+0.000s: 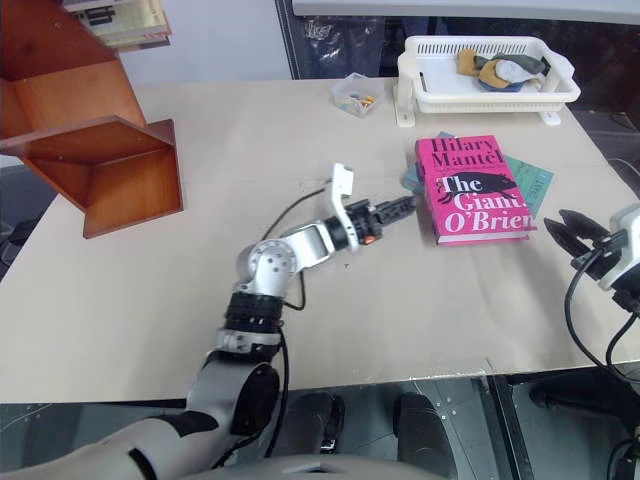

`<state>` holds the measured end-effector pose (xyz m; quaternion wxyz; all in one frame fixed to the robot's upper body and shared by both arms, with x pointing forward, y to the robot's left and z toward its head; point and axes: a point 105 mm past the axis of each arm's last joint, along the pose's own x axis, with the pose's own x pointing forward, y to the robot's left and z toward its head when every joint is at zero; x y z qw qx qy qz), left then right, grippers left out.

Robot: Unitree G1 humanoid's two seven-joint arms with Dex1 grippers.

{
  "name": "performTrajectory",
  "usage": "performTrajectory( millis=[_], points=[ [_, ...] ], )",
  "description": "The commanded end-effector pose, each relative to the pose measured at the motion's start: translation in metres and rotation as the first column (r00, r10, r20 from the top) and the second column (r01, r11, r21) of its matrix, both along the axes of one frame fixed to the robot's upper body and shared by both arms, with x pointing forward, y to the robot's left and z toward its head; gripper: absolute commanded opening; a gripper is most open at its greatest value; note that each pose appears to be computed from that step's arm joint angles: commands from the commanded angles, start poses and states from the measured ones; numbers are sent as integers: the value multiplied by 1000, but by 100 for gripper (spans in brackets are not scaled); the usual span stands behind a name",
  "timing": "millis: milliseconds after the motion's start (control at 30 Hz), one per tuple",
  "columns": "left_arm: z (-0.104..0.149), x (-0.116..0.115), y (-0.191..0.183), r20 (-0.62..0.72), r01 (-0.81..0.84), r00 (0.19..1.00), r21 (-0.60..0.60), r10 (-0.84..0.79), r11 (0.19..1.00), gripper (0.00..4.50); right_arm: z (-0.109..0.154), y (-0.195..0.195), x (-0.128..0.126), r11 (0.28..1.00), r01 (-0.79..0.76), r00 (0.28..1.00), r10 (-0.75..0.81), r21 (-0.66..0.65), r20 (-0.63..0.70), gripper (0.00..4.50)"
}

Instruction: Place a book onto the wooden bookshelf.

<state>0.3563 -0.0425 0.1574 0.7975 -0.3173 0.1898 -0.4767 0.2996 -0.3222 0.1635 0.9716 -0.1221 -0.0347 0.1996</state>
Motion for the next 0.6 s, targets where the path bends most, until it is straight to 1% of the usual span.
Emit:
performTrajectory(
  millis=[33, 267, 400, 600],
  points=[
    [12, 2, -13, -47, 13, 999, -52, -15, 999, 347, 14, -2, -5, 1000, -1, 998, 3, -31, 55, 130],
    [-4, 3, -23, -167, 21, 986, -27, -25, 999, 347, 12, -7, -12, 999, 16, 998, -14, -49, 54, 130],
    [-4, 0, -32, -206, 43, 977, -50, -53, 998, 347, 11, -6, -14, 999, 21, 998, -18, -50, 56, 130],
    [7, -1, -45, -269, 63, 958, -148, -101, 987, 347, 11, -8, -17, 998, 34, 998, -31, -55, 55, 130]
  ],
)
